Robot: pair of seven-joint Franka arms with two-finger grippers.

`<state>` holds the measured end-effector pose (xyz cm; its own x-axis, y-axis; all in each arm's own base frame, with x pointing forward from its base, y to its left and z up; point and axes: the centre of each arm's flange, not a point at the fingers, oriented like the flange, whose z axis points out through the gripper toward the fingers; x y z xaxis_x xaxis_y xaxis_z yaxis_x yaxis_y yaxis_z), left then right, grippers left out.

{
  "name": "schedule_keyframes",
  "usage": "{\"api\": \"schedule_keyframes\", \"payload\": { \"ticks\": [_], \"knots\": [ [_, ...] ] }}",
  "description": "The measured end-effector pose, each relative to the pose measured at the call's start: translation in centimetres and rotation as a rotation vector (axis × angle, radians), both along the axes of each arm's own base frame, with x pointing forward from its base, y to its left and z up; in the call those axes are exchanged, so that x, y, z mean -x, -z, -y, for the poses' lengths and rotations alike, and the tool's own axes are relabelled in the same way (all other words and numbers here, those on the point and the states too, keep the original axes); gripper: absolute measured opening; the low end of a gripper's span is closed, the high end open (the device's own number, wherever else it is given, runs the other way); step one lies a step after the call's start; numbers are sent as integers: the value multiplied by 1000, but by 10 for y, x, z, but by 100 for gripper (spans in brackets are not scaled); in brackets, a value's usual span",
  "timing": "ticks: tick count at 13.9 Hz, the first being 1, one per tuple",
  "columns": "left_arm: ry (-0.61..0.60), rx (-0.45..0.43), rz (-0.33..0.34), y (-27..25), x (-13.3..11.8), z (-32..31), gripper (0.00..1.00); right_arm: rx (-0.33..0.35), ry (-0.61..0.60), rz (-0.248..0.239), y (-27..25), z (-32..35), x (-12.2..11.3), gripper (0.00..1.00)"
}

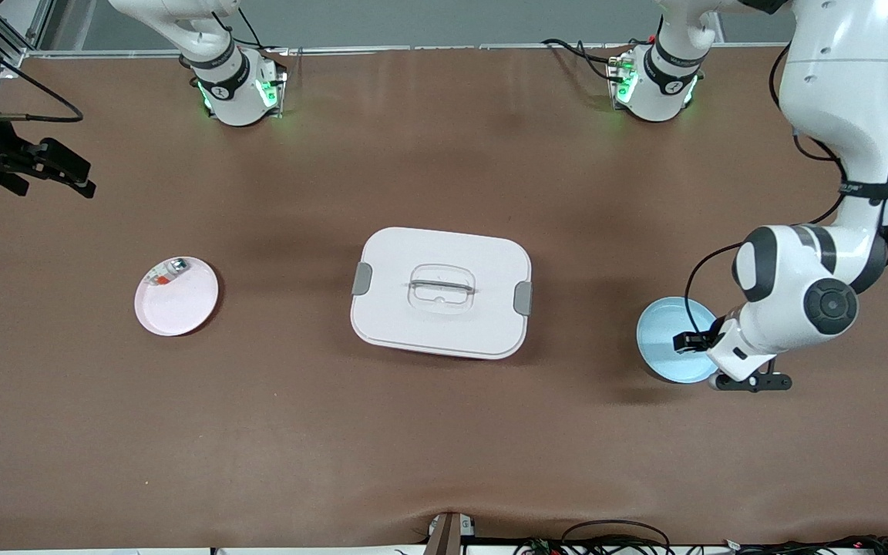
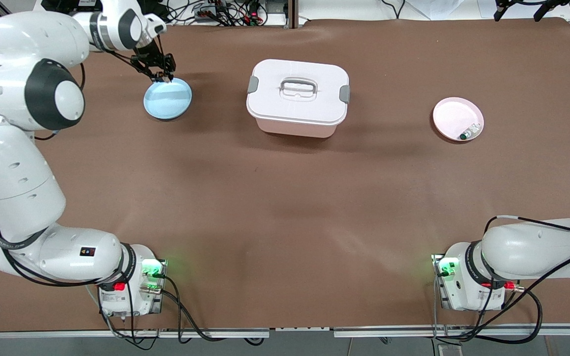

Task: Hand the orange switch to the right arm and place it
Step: 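Close the left gripper on the orange switch and lift it, then carry the switch with the left gripper over the white box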

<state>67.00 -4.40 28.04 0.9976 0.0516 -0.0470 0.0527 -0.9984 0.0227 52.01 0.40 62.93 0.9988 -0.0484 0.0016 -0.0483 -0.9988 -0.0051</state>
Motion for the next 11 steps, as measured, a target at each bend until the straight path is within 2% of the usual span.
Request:
{"api": "schedule_keyframes", "payload": {
  "ticks": [5,8,11],
  "knots": [
    [-234,30,-56,-93,13,50,73,-57,30,-1,1,12,0,100],
    [-369,52,-52,-142,15,96,73,-62,33,-2,1,13,0,100],
    [-480,78,-37,-167,17,126,73,-63,32,-4,2,13,0,100]
  ]
}}
